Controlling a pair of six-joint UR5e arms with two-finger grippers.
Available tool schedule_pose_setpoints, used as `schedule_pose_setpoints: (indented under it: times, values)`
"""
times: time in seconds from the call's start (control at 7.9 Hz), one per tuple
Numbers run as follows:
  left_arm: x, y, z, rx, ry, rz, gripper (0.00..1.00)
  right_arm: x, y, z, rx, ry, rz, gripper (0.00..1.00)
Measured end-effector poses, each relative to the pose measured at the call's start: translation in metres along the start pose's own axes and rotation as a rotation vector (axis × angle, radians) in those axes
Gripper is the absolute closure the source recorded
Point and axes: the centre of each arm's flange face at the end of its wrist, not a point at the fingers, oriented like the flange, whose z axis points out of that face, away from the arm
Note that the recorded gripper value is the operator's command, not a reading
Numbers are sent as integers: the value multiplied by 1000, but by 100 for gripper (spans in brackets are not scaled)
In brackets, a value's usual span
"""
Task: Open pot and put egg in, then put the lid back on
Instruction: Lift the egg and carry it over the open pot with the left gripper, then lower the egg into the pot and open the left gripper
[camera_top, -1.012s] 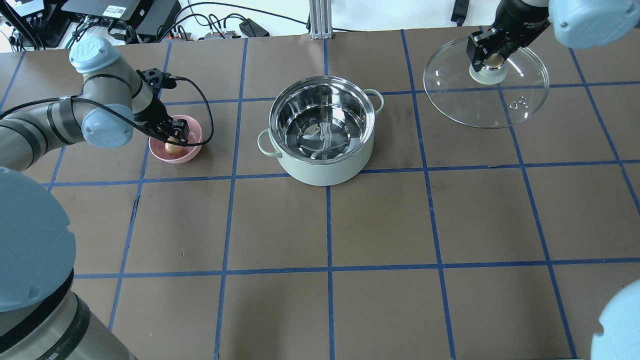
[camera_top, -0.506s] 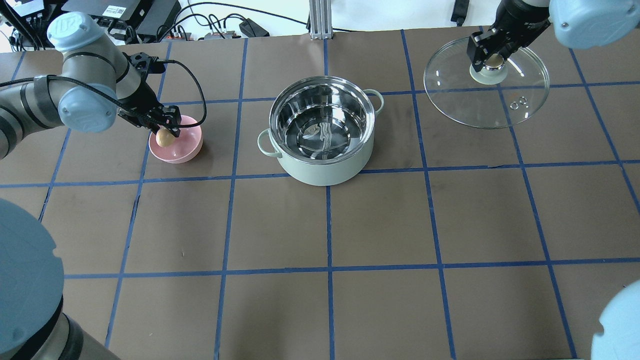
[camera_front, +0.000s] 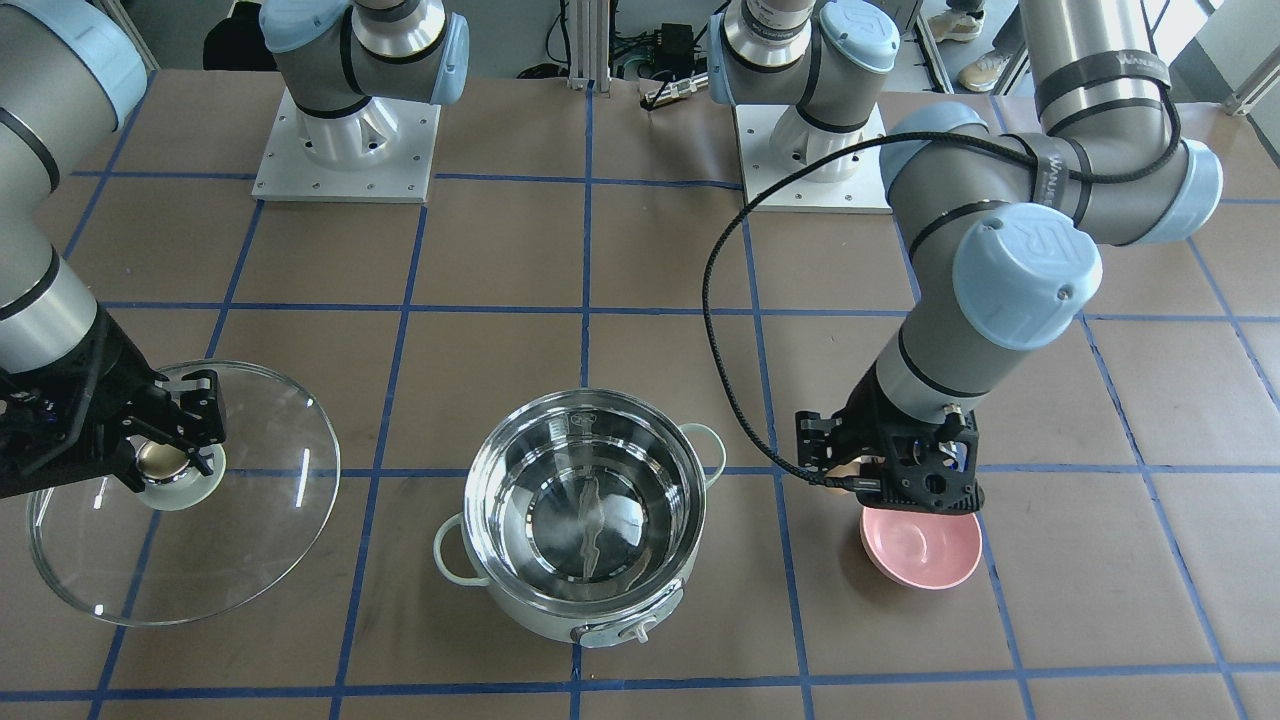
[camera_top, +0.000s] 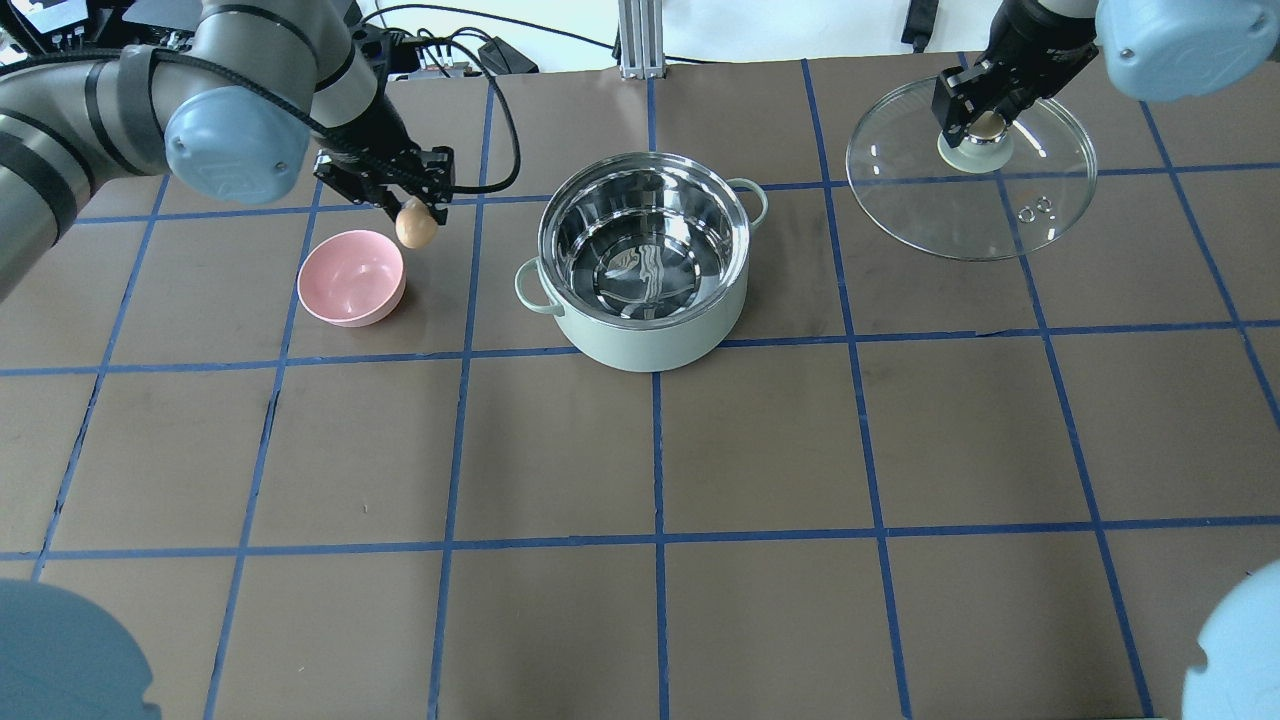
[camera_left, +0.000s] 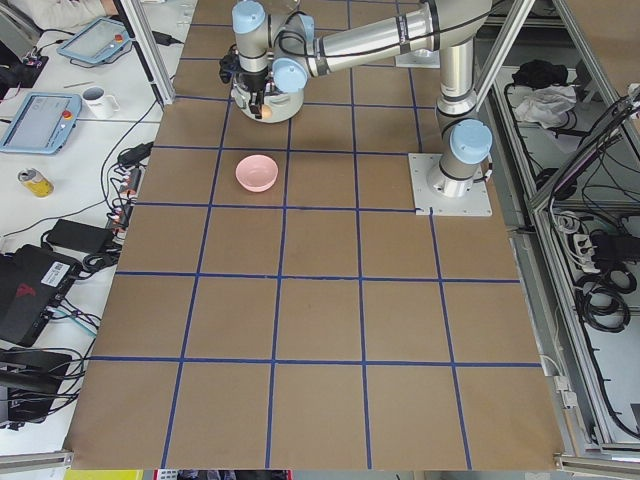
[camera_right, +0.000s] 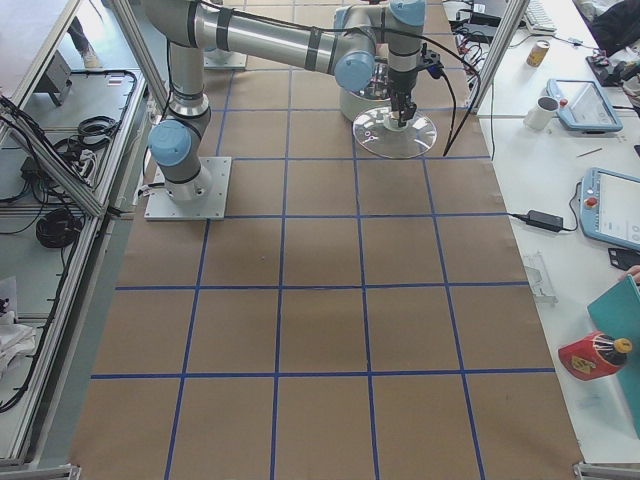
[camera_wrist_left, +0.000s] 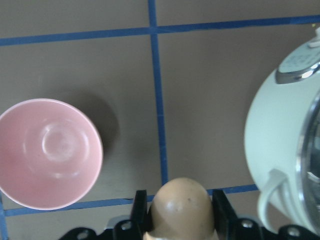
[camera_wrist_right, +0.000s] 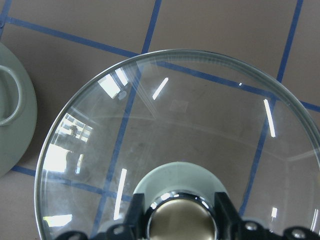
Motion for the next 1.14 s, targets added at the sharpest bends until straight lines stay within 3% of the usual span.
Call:
schedule_pose_setpoints:
  times: [0.38, 0.76, 1.14]
  values:
    - [102, 2, -30, 37, 99, -100, 63, -1, 1, 4, -7, -3, 0, 100]
    - [172, 1, 10, 38, 134, -119, 62, -1, 2, 6, -10, -4, 3, 100]
    - [191, -4, 42, 33, 137, -116, 62, -1, 2, 6, -2, -1, 1, 100]
